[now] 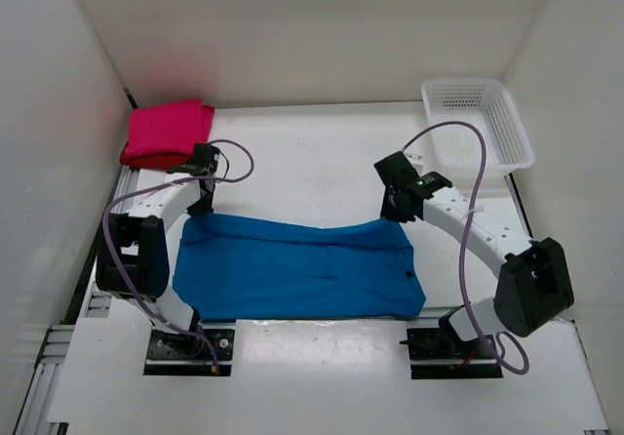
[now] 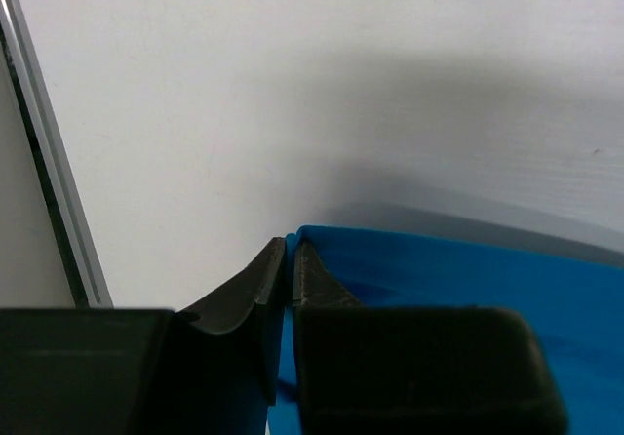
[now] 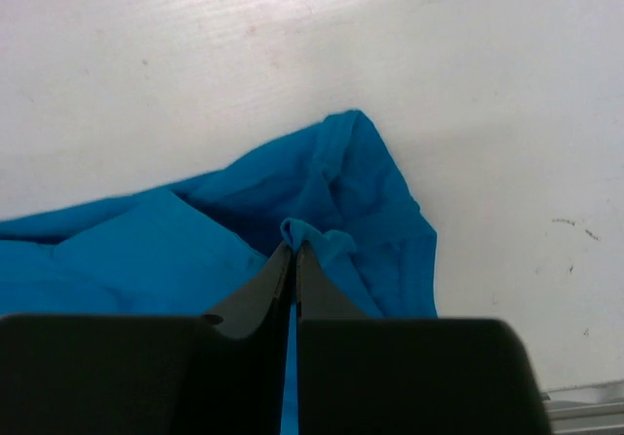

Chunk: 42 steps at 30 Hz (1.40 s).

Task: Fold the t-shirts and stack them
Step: Fold the other side of the tshirt into a rectangle

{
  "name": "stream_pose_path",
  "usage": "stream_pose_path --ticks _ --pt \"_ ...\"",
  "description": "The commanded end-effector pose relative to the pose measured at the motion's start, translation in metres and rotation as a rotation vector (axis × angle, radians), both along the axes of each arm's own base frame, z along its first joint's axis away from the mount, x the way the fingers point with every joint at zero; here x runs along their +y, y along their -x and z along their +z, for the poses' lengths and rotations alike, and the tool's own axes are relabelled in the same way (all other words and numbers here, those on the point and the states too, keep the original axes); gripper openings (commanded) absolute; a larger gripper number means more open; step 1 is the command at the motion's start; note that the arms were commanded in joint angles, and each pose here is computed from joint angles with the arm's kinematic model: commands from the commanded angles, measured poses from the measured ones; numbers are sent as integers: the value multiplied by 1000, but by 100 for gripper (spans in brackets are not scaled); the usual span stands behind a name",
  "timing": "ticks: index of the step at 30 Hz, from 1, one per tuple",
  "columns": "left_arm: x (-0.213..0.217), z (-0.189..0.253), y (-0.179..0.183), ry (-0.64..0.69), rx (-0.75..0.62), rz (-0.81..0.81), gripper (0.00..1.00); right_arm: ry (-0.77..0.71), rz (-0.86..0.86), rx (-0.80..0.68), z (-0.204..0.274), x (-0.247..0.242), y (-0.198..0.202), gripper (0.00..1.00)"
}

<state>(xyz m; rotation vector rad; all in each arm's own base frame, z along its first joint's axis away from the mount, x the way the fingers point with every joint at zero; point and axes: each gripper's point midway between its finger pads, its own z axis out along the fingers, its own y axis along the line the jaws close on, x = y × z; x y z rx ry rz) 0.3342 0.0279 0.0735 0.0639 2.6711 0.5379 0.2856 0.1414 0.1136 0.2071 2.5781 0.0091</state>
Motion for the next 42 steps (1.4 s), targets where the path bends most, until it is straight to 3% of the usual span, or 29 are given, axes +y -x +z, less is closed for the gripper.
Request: stream_pose_path --ticks 1,4,6,7,8,9,12,14,18,27,29,31,34,39,42 --pt "4 8 24 -7 -12 2 20 -28 21 3 2 0 19 1" --pt "1 0 55 21 0 -20 20 -44 22 11 -5 2 37 1" --pt "1 -9 73 31 23 -25 25 -55 13 32 -12 4 46 1" --pt "2 -18 91 35 54 -28 32 -54 17 40 -16 4 52 1" --pt "-1 -22 99 59 70 -37 54 -54 21 47 -19 6 56 1" --pt "-3 -24 106 73 83 -43 64 -54 21 47 -19 6 56 1" --pt "-16 -14 122 182 117 -58 77 -52 39 70 -25 11 63 1" --pt "-15 6 123 234 99 -33 77 -56 44 71 -25 14 65 1" --pt "1 12 118 161 67 5 77 -59 55 72 -30 18 69 1" --pt "-2 -15 129 136 272 1 79 -36 38 75 -38 11 71 1" --pt "2 -17 123 110 265 8 79 -34 34 62 -38 11 69 1" --pt "9 -23 122 74 258 18 75 -34 34 62 -38 11 69 1" --pt "15 -25 119 36 246 29 61 -26 50 61 -36 12 67 1" --pt "17 -28 120 26 264 32 32 -16 67 61 -38 14 63 1" --pt "13 -29 132 50 328 26 32 -18 76 53 -34 16 61 1"
